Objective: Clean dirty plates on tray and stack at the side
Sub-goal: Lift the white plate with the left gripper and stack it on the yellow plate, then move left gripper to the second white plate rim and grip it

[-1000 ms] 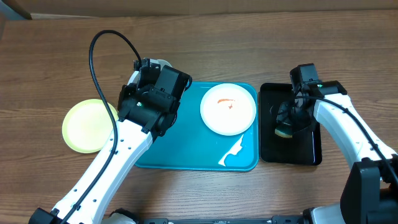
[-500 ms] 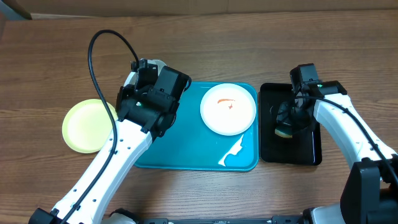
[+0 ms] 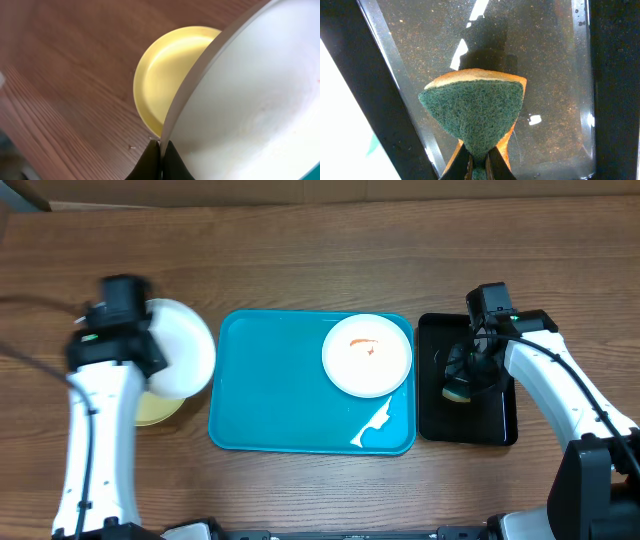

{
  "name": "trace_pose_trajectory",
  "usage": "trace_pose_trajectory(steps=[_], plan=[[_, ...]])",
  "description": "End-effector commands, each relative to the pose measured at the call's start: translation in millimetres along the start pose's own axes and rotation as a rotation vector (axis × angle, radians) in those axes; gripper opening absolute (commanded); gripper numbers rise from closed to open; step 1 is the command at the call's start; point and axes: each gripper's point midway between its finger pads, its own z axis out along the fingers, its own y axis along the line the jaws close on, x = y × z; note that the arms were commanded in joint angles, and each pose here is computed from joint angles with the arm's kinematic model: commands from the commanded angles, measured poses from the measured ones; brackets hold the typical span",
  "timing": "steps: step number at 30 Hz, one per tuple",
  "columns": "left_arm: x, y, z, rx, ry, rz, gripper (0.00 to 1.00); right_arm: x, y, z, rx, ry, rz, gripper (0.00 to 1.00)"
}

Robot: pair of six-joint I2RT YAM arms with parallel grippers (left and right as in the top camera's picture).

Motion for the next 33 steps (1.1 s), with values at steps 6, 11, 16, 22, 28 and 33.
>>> trace_pose_trajectory(steps=[6,11,16,22,28,33], plan=[[-6.6,37.3,47.8,0.153,0.154,-0.317,0.04,-1.2,-2.9,-0.5,0.011,-0.009,0.004,0.04],[4.1,39.1,78.3,0.127,0.244,-0.328,0.04,-1.3,-2.8,-0.5,0.011,-0.009,0.004,0.04],[13.7,34.1,95.9,0.114,0.306,-0.315,0.2,-0.9,-3.0,-0.5,0.011,-0.007,0.004,0.04],[6.4,19.9,84.0,0.214,0.292,-0.325,0.61,0.5,-3.6,-0.5,0.014,-0.001,0.004,0.04],[-18.1,-41.7,29.2,0.582,0.179,-0.169,0.6,1.0,-2.4,-0.5,0.007,0.002,0.004,0.04],[-13.8,-115.2,-25.8,0.804,0.061,0.141,0.62,0.9,-2.4,-0.5,0.007,0.001,0.004,0.04]])
